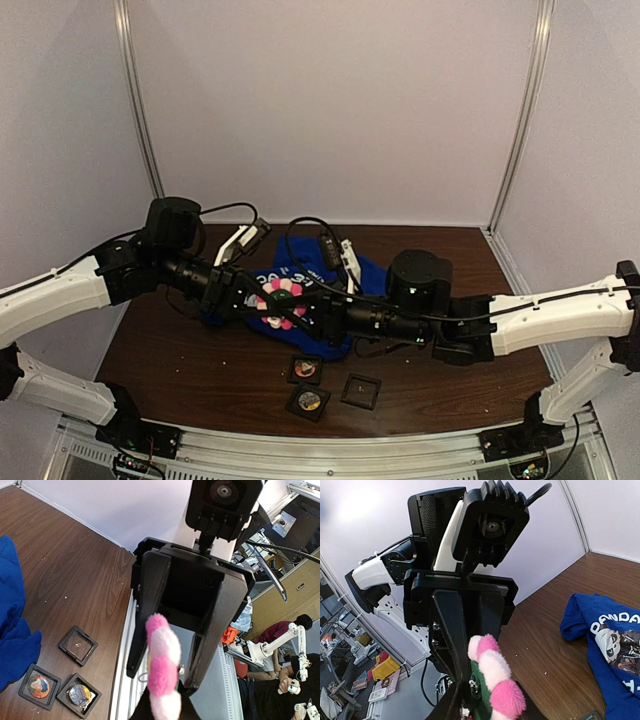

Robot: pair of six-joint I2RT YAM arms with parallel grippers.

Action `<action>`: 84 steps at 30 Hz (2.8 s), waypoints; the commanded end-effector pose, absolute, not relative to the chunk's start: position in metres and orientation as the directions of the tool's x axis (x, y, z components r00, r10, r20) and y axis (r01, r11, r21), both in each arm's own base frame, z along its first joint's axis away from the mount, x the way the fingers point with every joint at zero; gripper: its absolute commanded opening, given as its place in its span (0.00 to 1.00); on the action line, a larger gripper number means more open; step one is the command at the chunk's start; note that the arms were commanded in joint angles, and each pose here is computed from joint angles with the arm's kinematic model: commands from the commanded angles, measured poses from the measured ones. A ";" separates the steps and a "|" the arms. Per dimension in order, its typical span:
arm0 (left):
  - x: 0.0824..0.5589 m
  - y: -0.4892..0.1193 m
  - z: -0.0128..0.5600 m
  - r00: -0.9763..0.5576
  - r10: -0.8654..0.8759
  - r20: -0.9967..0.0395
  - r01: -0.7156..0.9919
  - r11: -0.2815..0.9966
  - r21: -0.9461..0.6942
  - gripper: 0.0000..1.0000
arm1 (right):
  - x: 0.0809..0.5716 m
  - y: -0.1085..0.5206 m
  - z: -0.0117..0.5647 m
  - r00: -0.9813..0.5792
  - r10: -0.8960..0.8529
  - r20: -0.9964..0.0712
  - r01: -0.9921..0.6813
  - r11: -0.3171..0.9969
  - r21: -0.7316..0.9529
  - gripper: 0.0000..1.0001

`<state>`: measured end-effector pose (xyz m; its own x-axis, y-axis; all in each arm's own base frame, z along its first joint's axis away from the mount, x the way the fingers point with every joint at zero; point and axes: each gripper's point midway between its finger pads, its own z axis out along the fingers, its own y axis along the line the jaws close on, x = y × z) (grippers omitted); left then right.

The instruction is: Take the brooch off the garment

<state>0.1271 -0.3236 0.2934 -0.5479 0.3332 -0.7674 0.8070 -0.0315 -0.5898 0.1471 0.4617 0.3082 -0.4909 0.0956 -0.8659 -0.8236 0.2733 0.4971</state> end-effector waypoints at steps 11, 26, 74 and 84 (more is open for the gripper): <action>0.121 -0.325 0.311 -0.499 0.306 -0.811 0.830 -0.102 -0.549 0.00 | 0.172 0.453 0.274 -0.538 0.075 -0.839 -0.741 0.433 0.514 0.27; 0.122 -0.325 0.311 -0.500 0.303 -0.811 0.833 -0.090 -0.547 0.00 | 0.176 0.448 0.270 -0.549 0.085 -0.831 -0.717 0.463 0.521 0.24; 0.123 -0.324 0.311 -0.494 0.297 -0.817 0.840 -0.079 -0.536 0.00 | 0.188 0.440 0.249 -0.605 0.080 -0.792 -0.640 0.542 0.544 0.14; 0.126 -0.323 0.312 -0.495 0.287 -0.820 0.846 -0.055 -0.530 0.00 | 0.194 0.428 0.245 -0.618 0.115 -0.777 -0.599 0.572 0.561 0.12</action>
